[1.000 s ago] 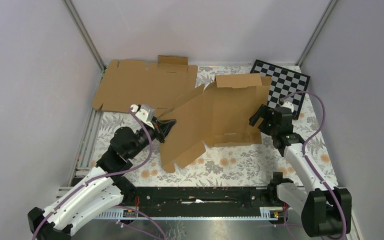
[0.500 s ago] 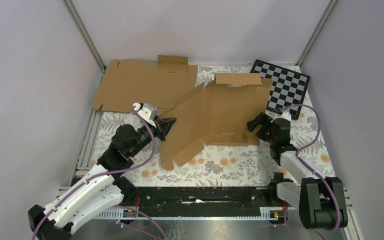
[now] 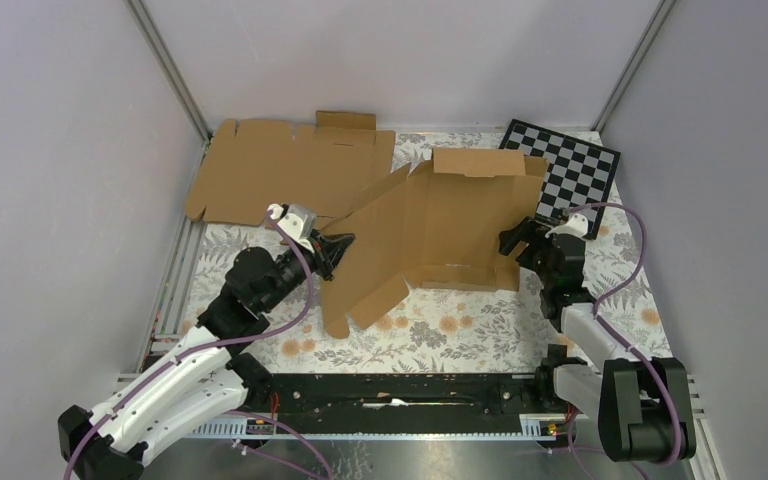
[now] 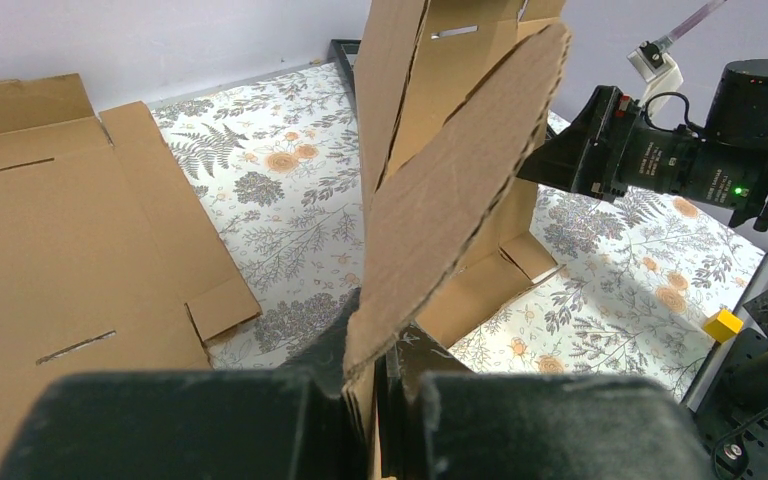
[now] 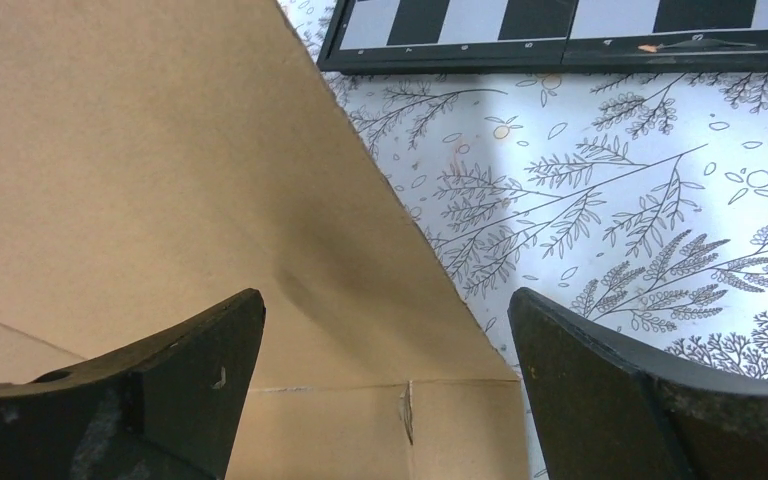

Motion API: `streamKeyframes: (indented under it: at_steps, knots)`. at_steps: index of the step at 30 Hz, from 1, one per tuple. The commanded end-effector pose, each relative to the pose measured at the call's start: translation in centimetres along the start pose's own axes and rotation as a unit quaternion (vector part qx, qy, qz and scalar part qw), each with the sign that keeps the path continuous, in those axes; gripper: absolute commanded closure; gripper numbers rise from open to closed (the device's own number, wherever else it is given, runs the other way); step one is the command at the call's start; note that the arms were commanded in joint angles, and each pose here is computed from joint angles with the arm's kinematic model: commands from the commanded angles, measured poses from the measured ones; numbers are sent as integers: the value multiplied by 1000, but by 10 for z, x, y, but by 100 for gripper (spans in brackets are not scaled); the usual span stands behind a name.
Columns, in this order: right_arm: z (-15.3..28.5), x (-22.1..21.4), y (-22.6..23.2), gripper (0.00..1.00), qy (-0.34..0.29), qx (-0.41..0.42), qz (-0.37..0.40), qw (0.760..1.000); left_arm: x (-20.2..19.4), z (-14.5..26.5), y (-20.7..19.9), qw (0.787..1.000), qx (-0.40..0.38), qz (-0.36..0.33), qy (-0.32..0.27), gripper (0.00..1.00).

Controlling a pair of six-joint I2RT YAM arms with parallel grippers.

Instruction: Fold the paper box

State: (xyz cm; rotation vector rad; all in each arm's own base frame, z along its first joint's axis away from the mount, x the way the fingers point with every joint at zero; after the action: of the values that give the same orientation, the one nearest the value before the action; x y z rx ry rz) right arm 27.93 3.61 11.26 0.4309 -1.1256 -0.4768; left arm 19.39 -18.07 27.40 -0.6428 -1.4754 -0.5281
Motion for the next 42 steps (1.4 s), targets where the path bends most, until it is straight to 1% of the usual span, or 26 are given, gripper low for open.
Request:
streamKeyframes:
  at_steps: [1, 4, 6, 7, 12, 14, 16, 19, 22, 26, 29, 31, 34, 37, 39, 42]
  knots:
    - [-9, 15, -4, 0, -41, -19, 9, 999, 20, 0, -3, 999, -8, -7, -43, 100]
    - [-26, 11, 3, 0, 2, -4, 4, 1000, 20, 0, -4, 999, -12, -5, -44, 100]
    - [-31, 9, 11, 1, 16, 26, -4, 1000, 20, 2, -4, 999, -12, -5, -47, 100]
    - [-30, 5, 14, 3, 24, 39, -4, 999, 20, 2, -4, 999, -12, -6, -48, 100]
    - [-11, -5, 11, 14, 36, 46, -1, 998, 20, 2, -6, 999, -19, 1, -48, 100]
    - [0, -8, 17, 19, 37, 73, 2, 997, 19, 1, -8, 998, -25, 5, -49, 100]
    - [9, -13, 21, 22, 50, 94, 9, 994, 19, 0, -8, 998, -28, 9, -52, 100]
    - [16, -24, 34, 18, 77, 120, 48, 989, 18, -2, -11, 998, -36, 13, -52, 100]
    - [19, -33, 49, 19, 101, 125, 97, 982, 13, -6, -11, 998, -41, 12, -42, 100]
    - [21, -40, 61, 18, 118, 128, 120, 977, 11, -8, -13, 998, -46, 15, -38, 100]
    - [21, -54, 62, 15, 145, 119, 137, 973, 9, -9, -14, 998, -51, 18, -36, 100]
    - [19, -63, 60, 11, 152, 107, 152, 971, 8, -10, -15, 998, -54, 19, -33, 100]
    - [16, -70, 62, 11, 158, 96, 164, 969, 9, -10, -15, 998, -55, 19, -31, 100]
    - [16, -79, 69, 12, 180, 95, 173, 964, 11, -10, -14, 998, -52, 18, -34, 100]
    - [19, -81, 72, 13, 182, 87, 177, 963, 12, -10, -15, 998, -52, 21, -35, 100]
    - [20, -80, 73, 16, 175, 77, 161, 968, 10, -10, -16, 998, -54, 27, -33, 100]
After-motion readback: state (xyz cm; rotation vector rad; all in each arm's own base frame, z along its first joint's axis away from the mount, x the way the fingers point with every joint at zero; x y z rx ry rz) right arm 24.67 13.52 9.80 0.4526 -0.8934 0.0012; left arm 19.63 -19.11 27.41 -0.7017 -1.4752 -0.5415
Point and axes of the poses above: each gripper's point midway between its finger pads, its own z axis back along the fingers, its own y axis along the line the jaws close on, x = y × z, the point moved 5 cm from there along z, back along the fingers, and after that the axes turned 7 degrees about -z, right-handed, at the moved point
